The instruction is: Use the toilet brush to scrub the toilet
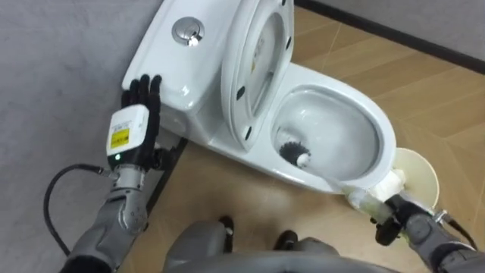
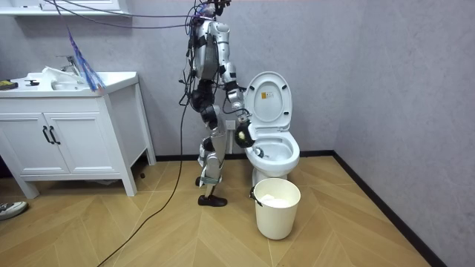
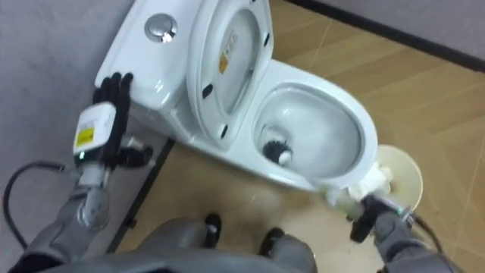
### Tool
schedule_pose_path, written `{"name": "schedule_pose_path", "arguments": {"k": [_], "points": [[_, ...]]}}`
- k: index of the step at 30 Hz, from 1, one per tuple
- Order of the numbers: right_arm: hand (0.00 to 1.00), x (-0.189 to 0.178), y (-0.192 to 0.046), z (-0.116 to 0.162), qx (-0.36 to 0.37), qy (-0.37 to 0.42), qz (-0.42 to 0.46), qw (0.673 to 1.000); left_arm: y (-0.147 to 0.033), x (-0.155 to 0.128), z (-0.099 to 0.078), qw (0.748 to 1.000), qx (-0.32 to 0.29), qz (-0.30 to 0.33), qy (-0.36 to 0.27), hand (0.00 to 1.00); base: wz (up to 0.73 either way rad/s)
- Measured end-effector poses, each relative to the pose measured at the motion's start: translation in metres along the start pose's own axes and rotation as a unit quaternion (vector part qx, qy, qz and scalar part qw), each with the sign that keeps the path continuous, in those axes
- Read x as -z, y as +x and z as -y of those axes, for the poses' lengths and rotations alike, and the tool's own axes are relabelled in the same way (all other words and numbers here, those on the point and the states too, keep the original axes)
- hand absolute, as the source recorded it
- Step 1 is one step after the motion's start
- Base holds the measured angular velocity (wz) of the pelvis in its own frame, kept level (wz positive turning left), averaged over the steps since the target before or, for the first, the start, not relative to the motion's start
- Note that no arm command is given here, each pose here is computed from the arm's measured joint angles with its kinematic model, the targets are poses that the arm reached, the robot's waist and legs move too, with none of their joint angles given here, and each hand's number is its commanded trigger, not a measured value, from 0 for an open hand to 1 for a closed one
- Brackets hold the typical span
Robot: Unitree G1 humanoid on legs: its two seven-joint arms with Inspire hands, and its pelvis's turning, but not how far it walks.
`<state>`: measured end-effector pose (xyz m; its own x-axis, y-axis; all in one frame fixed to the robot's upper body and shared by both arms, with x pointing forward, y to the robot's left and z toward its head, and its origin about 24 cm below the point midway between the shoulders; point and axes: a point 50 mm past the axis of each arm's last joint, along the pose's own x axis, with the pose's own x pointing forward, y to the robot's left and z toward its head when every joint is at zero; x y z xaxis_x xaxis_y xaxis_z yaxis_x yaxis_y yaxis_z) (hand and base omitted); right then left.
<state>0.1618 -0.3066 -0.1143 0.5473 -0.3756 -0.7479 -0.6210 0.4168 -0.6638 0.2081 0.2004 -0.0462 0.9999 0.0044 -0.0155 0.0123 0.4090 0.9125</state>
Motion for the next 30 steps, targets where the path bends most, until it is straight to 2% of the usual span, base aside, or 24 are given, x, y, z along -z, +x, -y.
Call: {"name": "schedule_pose_path", "arguments": {"k": [2,4,14,18,21,26,30], "points": [[1.00,-0.014,0.005,0.029,0.045,-0.035,0.023,0.998,0.011,0.000,-0.005,0.999,-0.010,0.024,0.027,0.00,0.05],[1.00,-0.023,0.006,0.046,0.077,-0.043,0.037,0.995,0.019,-0.001,-0.010,0.998,-0.021,0.040,0.047,0.00,0.02],[1.00,-0.042,0.002,0.112,0.199,-0.140,0.068,0.968,0.045,-0.008,-0.036,0.985,-0.091,0.103,0.108,0.00,-0.03],[1.00,-0.054,-0.001,0.136,0.248,-0.121,0.073,0.958,0.059,-0.014,-0.050,0.977,-0.131,0.122,0.114,0.00,0.00],[1.00,-0.055,-0.003,0.145,0.258,-0.063,0.069,0.961,0.068,-0.021,-0.060,0.972,-0.157,0.132,0.114,0.00,-0.09],[1.00,-0.055,-0.004,0.155,0.268,0.045,0.066,0.960,0.073,-0.021,-0.066,0.967,-0.183,0.121,0.128,0.00,-0.10],[1.00,-0.054,-0.005,0.160,0.274,0.053,0.061,0.958,0.074,-0.020,-0.067,0.967,-0.185,0.112,0.137,0.00,0.02]]}}
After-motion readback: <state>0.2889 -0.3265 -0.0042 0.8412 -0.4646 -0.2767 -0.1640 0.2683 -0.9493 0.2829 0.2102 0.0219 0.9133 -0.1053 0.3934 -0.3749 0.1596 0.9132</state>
